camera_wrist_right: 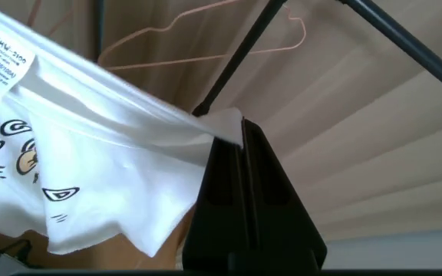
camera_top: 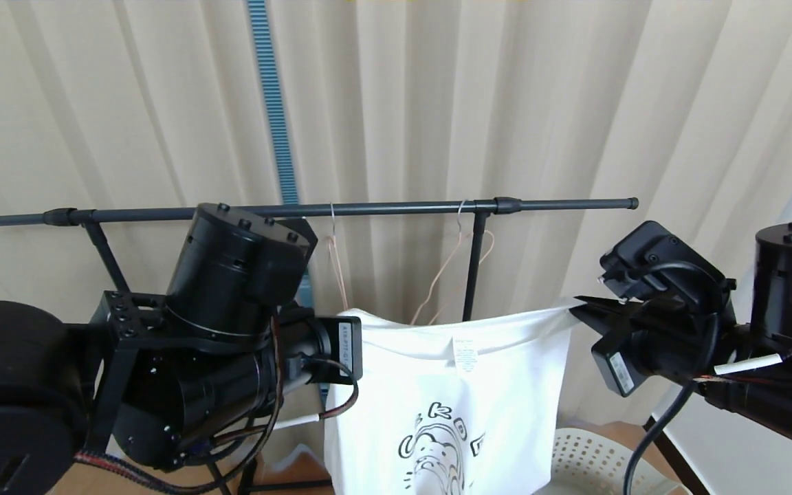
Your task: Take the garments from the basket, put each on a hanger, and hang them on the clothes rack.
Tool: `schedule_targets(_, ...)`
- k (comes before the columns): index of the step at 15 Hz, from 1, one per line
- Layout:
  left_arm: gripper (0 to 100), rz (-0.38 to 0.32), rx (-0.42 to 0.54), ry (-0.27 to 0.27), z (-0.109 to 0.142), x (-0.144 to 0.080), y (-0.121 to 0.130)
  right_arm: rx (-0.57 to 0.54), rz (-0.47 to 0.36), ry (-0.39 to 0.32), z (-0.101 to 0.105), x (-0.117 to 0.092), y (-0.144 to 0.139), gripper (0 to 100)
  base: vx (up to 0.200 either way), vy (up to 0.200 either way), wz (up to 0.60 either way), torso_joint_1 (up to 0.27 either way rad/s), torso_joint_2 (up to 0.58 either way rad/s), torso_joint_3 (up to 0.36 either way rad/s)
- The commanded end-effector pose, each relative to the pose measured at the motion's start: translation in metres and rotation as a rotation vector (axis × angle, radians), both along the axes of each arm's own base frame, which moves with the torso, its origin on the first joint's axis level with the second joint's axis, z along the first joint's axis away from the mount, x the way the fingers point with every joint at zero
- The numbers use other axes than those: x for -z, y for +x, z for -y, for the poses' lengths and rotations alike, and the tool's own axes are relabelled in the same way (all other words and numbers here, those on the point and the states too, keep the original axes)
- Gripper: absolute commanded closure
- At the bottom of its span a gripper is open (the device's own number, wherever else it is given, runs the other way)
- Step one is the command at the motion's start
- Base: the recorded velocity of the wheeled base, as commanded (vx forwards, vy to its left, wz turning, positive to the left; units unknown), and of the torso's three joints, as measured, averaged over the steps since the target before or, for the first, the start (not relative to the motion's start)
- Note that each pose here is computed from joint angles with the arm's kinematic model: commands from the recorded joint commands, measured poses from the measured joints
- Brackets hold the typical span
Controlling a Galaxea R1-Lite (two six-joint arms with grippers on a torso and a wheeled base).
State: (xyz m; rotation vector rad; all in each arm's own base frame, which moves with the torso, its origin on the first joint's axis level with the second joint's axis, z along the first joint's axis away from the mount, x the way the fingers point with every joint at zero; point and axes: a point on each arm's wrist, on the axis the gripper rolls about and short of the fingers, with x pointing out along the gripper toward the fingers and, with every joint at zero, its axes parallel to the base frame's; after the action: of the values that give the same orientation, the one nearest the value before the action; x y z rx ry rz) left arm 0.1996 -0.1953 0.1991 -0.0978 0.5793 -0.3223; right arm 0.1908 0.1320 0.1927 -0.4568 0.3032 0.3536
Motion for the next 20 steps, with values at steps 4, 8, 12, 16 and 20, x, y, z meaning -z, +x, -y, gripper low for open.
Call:
schedule_targets(4,100,0.058,-0.059,-0.027,0.006,-0.017,0.04,-0.161,0.011,-0.04,-0.008,0.002,-0.03,100,0.0,0.0,0.0,0.0,0.0,0.0)
schedule_targets(8,100,0.085,-0.03,-0.007,0.024,-0.017,0.062,-0.339,-0.048,-0.058,-0.036,0.012,-0.057,100,0.0,0.0,0.0,0.0,0.0,0.0)
schedule_targets(12,100,0.103,0.086,-0.101,0.032,-0.036,0.073,-0.358,-0.201,0.119,-0.087,0.023,-0.063,100,0.0,0.0,0.0,0.0,0.0,0.0)
schedule_targets(16,100,0.111,0.146,-0.147,0.034,-0.044,0.074,-0.333,-0.228,0.302,-0.118,0.021,-0.064,100,0.0,0.0,0.0,0.0,0.0,0.0)
schedule_targets(20,100,0.117,0.151,-0.154,0.034,-0.046,0.073,-0.313,-0.199,0.321,-0.119,0.02,-0.063,100,0.0,0.0,0.0,0.0,0.0,0.0)
